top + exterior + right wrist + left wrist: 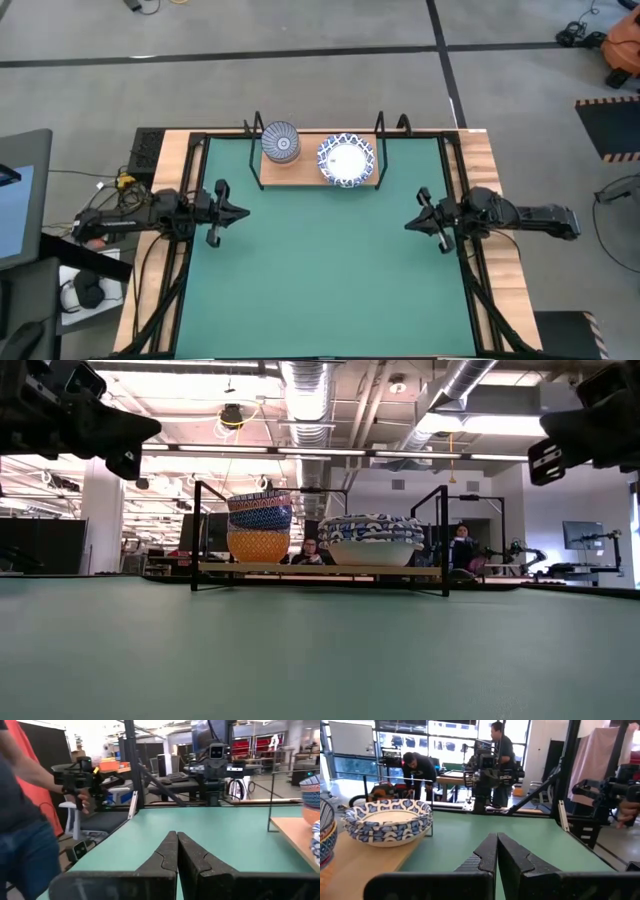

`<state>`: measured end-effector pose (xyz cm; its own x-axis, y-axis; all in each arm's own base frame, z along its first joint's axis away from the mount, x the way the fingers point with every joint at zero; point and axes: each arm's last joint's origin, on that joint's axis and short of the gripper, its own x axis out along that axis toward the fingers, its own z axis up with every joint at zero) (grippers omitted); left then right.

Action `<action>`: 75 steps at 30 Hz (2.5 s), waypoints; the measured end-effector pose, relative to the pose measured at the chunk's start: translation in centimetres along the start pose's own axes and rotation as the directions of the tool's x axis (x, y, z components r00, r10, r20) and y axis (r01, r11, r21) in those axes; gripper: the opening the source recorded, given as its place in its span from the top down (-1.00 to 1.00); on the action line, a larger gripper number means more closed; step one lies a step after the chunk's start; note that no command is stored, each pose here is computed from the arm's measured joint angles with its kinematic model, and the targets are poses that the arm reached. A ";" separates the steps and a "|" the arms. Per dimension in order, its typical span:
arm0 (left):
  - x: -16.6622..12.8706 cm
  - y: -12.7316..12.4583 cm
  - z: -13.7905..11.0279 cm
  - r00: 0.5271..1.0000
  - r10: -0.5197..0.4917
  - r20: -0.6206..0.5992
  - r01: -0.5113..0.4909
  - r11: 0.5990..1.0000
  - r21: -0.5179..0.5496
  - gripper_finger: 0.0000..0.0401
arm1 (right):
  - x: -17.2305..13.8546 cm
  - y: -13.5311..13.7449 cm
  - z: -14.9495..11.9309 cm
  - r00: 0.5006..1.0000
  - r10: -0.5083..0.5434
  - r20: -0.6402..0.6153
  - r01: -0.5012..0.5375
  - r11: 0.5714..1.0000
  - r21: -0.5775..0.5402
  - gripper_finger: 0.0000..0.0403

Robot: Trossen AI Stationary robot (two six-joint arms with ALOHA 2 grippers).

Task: Place and stack bowls onto a shelf
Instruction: Return to Home Position

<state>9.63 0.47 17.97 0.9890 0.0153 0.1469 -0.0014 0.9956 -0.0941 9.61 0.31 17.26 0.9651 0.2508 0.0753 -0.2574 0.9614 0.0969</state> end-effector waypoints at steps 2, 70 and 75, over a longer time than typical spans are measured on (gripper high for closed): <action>0.0 -0.1 0.0 1.000 0.013 -0.001 -0.013 1.000 -0.007 1.00 | 0.0 0.1 0.0 1.000 0.010 0.001 -0.010 1.000 -0.001 0.88; 0.0 -0.2 -1.1 0.992 0.069 -0.105 -0.067 0.997 0.026 1.00 | 0.0 0.1 -0.1 1.000 0.002 -0.001 -0.002 1.000 0.003 0.79; 0.0 -0.2 -1.1 0.992 0.069 -0.105 -0.067 0.997 0.026 1.00 | 0.0 0.1 -0.1 1.000 0.002 -0.001 -0.002 1.000 0.003 0.79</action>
<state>9.79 0.19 16.89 0.9966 0.0741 0.0363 -0.0711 0.9944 -0.0780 9.62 0.40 17.20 0.9645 0.2533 0.0744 -0.2599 0.9605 0.0994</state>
